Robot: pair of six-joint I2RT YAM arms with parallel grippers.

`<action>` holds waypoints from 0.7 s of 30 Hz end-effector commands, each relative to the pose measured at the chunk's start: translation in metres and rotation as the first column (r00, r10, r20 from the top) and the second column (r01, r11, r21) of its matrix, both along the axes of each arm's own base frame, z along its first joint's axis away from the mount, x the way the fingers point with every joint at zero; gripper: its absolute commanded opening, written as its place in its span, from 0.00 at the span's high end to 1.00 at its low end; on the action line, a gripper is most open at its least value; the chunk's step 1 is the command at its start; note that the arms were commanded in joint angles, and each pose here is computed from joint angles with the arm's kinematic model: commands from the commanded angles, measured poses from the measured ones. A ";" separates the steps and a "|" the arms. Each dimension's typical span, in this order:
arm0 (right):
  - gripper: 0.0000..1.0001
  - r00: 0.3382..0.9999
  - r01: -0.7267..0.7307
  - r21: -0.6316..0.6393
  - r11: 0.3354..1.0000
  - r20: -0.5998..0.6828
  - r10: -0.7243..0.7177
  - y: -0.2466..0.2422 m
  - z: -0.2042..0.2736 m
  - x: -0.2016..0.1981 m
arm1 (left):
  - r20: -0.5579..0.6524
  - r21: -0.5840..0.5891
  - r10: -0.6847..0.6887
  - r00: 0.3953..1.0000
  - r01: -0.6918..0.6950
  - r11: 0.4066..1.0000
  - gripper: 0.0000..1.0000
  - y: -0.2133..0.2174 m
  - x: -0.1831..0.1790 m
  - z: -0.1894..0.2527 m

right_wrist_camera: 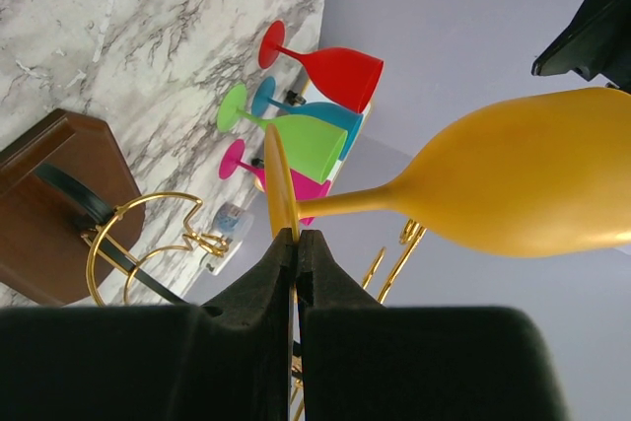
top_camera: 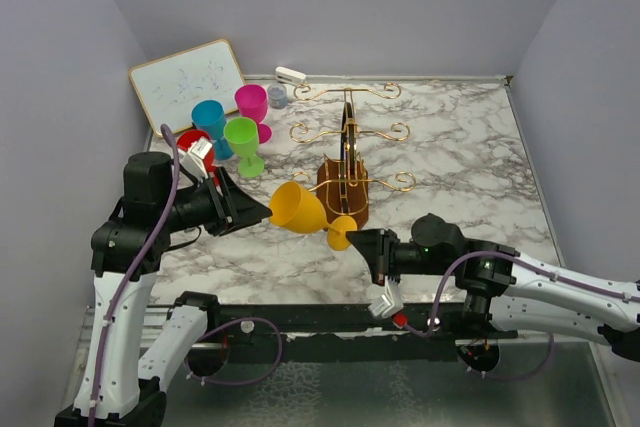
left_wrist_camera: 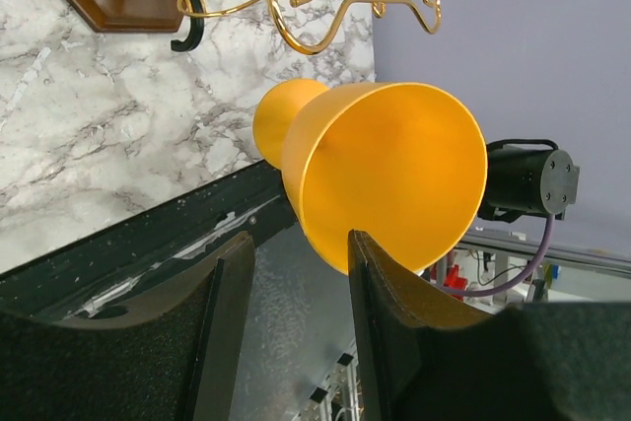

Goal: Take the wine glass off the wine glass rack

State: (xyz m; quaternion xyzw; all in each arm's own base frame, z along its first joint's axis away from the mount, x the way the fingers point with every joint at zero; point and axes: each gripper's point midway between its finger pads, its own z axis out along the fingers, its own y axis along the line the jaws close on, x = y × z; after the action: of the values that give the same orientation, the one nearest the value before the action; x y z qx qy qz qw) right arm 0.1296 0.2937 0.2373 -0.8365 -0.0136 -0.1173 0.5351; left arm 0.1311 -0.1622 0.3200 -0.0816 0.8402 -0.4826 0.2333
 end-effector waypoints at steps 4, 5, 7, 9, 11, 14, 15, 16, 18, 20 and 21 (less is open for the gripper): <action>0.99 0.999 -0.023 0.019 1.000 0.038 0.022 0.008 0.014 0.000 | 0.008 0.017 0.011 1.000 -0.011 1.000 0.54 0.001 0.005 -0.005; 0.99 0.999 -0.027 0.018 0.999 0.038 0.026 0.008 0.014 0.000 | 0.005 0.015 0.011 1.000 -0.011 1.000 0.54 0.001 0.005 -0.006; 0.99 0.999 -0.030 0.022 0.999 0.042 0.029 0.010 0.016 0.000 | 0.003 0.013 0.011 1.000 -0.011 1.000 0.54 0.001 0.006 -0.008; 0.99 0.998 -0.031 0.024 0.999 0.051 0.030 0.011 0.018 0.000 | -0.005 0.016 0.011 1.000 -0.011 1.000 0.54 0.001 0.006 -0.012; 0.99 0.998 -0.034 0.032 0.999 0.056 0.032 0.012 0.022 0.000 | -0.014 0.024 0.012 1.000 -0.012 1.000 0.54 0.002 0.006 -0.016; 0.99 0.998 -0.040 0.034 0.999 0.058 0.038 0.014 0.024 0.000 | -0.019 0.029 0.011 1.000 -0.010 1.000 0.54 0.002 0.007 -0.019; 0.99 0.997 -0.043 0.034 0.999 0.058 0.041 0.014 0.024 0.000 | -0.019 0.028 0.013 1.000 -0.013 1.000 0.54 0.002 0.008 -0.020; 0.99 0.998 -0.044 0.032 0.999 0.056 0.042 0.015 0.024 0.000 | -0.017 0.029 0.016 1.000 -0.016 0.999 0.54 0.002 0.009 -0.020; 0.99 0.998 -0.044 0.033 0.999 0.056 0.042 0.016 0.024 0.000 | -0.016 0.030 0.021 1.000 -0.021 0.999 0.54 0.002 0.012 -0.021; 0.99 0.998 -0.045 0.032 0.998 0.056 0.043 0.016 0.024 0.000 | -0.010 0.032 0.029 1.000 -0.028 0.999 0.54 0.002 0.015 -0.022; 0.99 0.998 -0.044 0.032 0.999 0.054 0.042 0.016 0.024 0.000 | -0.011 0.032 0.031 0.999 -0.031 0.999 0.54 0.002 0.017 -0.022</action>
State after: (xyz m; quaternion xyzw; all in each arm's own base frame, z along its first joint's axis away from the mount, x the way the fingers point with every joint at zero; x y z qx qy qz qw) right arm 0.1323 0.3026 0.2376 -0.8414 -0.0305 -0.1243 0.5250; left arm 0.1381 -0.1613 0.2976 -0.0954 0.8493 -0.4716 0.2170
